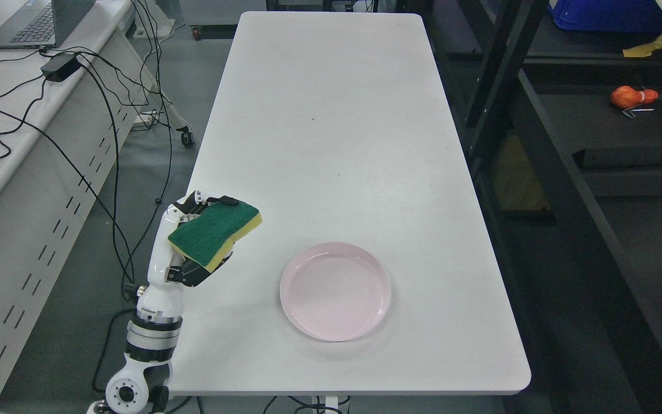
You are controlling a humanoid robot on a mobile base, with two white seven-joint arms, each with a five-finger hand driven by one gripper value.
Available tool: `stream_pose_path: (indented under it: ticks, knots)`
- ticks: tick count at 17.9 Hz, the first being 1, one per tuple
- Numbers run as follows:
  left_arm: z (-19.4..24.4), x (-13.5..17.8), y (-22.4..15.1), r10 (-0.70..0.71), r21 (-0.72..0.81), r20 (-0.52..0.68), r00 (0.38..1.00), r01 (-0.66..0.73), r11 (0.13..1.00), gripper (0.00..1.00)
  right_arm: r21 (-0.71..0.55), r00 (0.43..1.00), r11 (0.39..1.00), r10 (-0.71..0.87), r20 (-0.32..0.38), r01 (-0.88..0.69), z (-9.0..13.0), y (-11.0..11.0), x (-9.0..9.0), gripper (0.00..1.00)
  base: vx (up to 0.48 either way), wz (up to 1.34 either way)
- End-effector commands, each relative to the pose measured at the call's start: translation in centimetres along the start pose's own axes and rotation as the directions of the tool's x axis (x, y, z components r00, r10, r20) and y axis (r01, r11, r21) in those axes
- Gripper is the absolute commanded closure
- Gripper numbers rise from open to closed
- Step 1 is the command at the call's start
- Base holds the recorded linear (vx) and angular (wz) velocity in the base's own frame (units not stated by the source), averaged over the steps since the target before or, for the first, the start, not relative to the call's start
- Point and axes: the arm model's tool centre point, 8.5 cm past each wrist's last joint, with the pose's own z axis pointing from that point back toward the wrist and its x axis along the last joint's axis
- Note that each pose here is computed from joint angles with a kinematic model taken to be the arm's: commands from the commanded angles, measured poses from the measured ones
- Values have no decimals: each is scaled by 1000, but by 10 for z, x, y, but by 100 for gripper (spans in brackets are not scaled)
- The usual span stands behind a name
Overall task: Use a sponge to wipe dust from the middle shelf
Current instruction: 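Hold the sponge in the left hand while turning toward the metal shelf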
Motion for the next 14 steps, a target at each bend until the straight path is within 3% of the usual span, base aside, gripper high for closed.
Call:
stream_pose_path:
  ticks: [1,14]
  knots:
    - [27,-5,20,92,204,-36,995,-82,976,100,-15,1000,1000,-3,22,3,0,-10,9,0,0,0]
    - [54,-3,-7,166,187,-94,982,-147,971,100,-15,1000,1000,-3,22,3,0,-10,9,0,-88,-119]
